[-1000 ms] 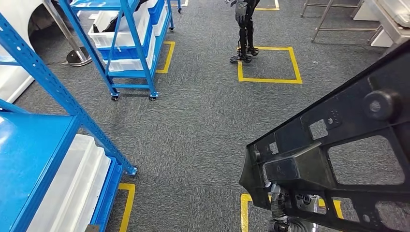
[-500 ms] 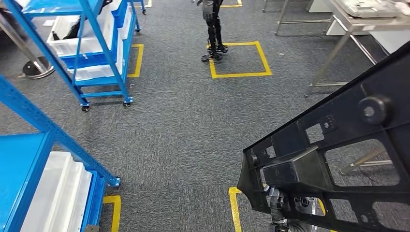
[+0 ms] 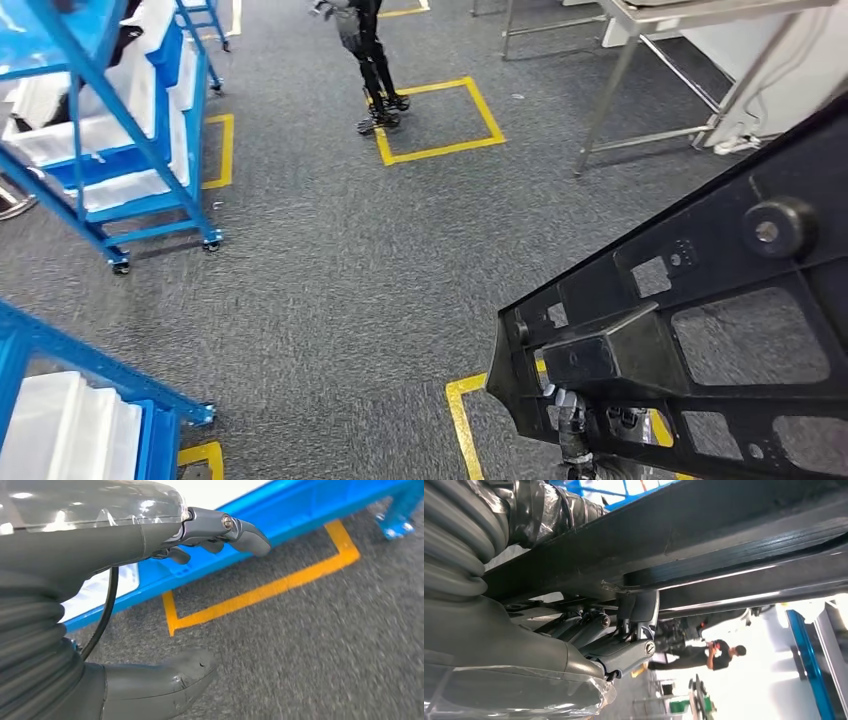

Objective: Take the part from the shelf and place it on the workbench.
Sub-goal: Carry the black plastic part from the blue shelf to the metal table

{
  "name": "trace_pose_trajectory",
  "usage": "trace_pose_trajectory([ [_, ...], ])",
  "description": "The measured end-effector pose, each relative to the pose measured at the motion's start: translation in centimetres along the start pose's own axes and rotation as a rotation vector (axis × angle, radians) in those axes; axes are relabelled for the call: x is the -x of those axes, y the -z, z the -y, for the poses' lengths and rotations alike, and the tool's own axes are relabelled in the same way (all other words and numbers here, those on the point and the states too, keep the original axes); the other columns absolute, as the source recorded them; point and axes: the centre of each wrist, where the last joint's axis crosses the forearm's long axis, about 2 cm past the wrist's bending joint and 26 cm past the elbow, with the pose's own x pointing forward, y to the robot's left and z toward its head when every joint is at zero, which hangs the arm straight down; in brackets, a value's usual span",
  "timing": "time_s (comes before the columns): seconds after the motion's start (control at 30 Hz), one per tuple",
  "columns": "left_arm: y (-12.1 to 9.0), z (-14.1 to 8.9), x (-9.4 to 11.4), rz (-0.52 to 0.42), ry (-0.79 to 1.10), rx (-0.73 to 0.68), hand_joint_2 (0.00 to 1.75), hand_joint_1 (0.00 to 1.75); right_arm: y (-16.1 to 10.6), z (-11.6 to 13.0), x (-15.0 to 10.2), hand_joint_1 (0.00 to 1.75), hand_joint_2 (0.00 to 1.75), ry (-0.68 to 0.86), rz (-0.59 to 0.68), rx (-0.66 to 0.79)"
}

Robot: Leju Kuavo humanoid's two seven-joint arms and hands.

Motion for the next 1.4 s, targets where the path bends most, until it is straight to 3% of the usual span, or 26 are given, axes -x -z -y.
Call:
trace_pose_trajectory([
  [1.4, -0.5, 1.4, -0.1, -0.019, -0.02, 0.042, 1.75, 0.0, -0.8, -0.1, 0.6, 1.75, 1.75, 0.005, -0.039, 0.004],
])
